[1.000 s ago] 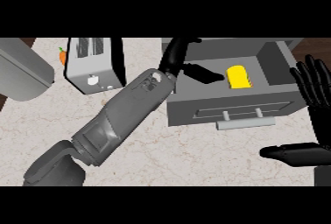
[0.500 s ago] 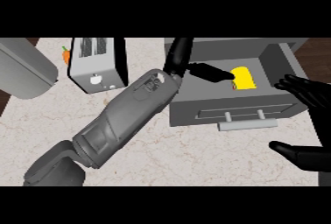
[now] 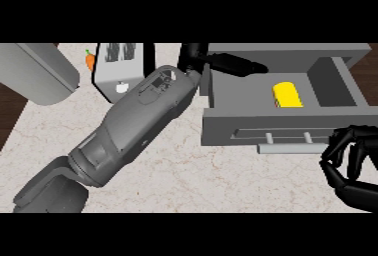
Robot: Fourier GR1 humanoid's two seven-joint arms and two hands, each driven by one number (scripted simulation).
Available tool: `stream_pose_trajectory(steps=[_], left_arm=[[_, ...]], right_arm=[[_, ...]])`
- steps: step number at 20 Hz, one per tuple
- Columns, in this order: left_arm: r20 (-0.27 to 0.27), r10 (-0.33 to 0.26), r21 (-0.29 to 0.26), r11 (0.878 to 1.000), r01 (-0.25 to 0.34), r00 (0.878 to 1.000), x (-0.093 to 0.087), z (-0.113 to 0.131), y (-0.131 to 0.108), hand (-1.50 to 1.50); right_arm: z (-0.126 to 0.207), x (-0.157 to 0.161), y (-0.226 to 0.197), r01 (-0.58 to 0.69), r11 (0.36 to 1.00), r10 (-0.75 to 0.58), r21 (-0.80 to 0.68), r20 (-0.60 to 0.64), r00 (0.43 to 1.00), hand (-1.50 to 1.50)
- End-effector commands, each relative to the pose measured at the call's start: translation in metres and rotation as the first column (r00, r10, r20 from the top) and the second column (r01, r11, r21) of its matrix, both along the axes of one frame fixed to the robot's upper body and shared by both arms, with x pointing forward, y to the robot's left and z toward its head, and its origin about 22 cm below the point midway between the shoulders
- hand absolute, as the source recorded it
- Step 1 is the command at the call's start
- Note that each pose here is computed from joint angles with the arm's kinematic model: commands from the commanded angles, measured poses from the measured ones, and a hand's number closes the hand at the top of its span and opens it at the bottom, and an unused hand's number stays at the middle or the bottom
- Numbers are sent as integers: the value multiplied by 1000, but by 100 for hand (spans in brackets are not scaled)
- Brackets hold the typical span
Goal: Pick up the cup, place it into the drawer and close the drawer
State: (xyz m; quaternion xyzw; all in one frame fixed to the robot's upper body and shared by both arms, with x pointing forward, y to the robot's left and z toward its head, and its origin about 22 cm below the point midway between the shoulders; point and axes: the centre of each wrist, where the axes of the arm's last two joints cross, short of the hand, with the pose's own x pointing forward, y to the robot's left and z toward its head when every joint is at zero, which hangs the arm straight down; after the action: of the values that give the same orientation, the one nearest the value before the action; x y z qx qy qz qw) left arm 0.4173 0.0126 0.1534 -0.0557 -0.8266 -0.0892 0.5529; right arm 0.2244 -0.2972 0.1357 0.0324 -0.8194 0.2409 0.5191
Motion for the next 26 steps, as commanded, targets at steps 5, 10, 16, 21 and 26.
stream_pose_trajectory(steps=[5, 10, 16, 21, 26], left_arm=[[-10, 36, -55, 998, -37, 999, 5, 13, 64, -150], [-38, 67, -99, 993, -70, 997, 0, 4, 97, -150], [-60, 70, -115, 990, -76, 996, -25, 0, 136, -150], [-57, 67, -118, 990, -73, 996, -37, -12, 179, -150], [-55, 81, -135, 987, -88, 995, -61, -32, 202, -150]], right_arm=[[-6, -1, 8, 85, 975, -88, -207, -6, 996, 150], [-27, 6, 45, 140, 954, -139, -267, 24, 990, 150], [-40, 30, 54, 132, 888, -114, -440, 67, 991, 150], [-70, 53, 66, 145, 746, -122, -650, 82, 989, 150], [-108, 72, 78, 163, 643, -94, -748, 135, 986, 150]])
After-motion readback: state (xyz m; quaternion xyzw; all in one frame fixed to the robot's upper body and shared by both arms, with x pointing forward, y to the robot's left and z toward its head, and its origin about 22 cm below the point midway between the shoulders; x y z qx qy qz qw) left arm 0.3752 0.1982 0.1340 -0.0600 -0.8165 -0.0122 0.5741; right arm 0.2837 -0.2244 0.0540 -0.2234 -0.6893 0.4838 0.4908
